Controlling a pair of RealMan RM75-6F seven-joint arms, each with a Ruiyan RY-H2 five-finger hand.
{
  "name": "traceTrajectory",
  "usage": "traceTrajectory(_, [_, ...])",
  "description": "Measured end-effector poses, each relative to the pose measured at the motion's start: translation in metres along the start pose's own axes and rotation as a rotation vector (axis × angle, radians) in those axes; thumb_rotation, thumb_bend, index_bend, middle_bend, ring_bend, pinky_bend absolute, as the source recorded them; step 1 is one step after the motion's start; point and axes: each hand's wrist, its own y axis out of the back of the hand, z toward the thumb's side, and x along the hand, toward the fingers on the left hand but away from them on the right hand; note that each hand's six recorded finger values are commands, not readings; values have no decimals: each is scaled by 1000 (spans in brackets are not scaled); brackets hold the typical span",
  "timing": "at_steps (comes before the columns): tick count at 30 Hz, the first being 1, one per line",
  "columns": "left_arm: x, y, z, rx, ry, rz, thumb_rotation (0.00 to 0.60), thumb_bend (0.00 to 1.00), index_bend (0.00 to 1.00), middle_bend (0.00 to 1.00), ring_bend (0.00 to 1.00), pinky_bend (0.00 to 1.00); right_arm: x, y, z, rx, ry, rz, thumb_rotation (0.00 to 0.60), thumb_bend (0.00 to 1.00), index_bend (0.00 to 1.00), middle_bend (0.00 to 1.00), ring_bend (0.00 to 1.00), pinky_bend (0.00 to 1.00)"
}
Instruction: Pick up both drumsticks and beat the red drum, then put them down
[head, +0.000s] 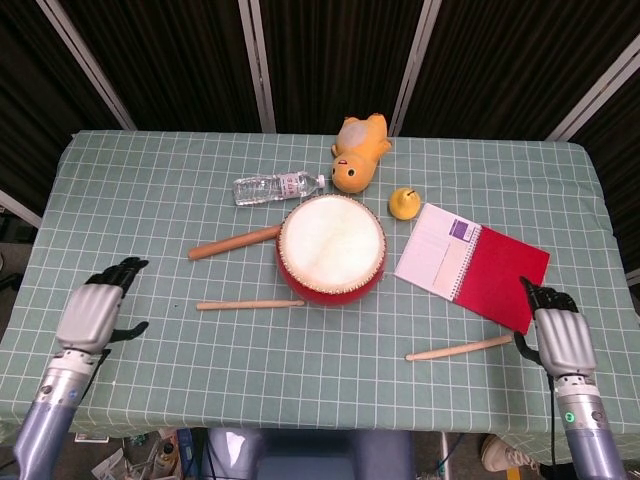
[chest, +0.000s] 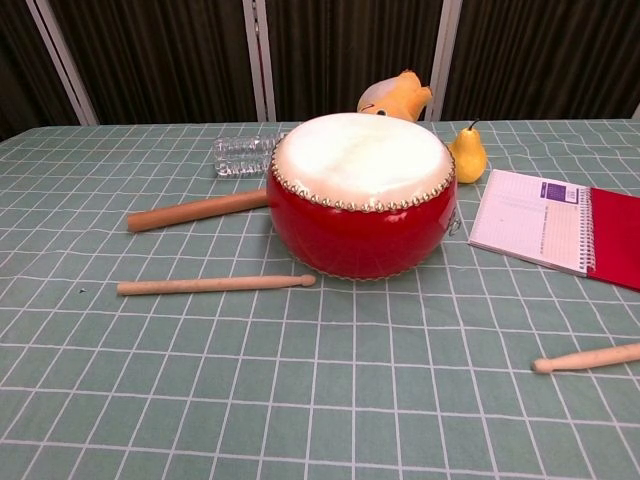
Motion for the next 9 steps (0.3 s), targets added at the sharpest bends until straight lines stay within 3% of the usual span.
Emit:
traceTrajectory(3, [-32,5,-36,15,44,47,600,75,0,0,0,56,17,12,-12,-12,18,-65,600,301,0,0,0,0])
traceTrajectory(9, [-67,12,-72,110,51,104,600,47,0,0,0,45,47,17,-32,49,29,-135,600,289,0,0,0,0])
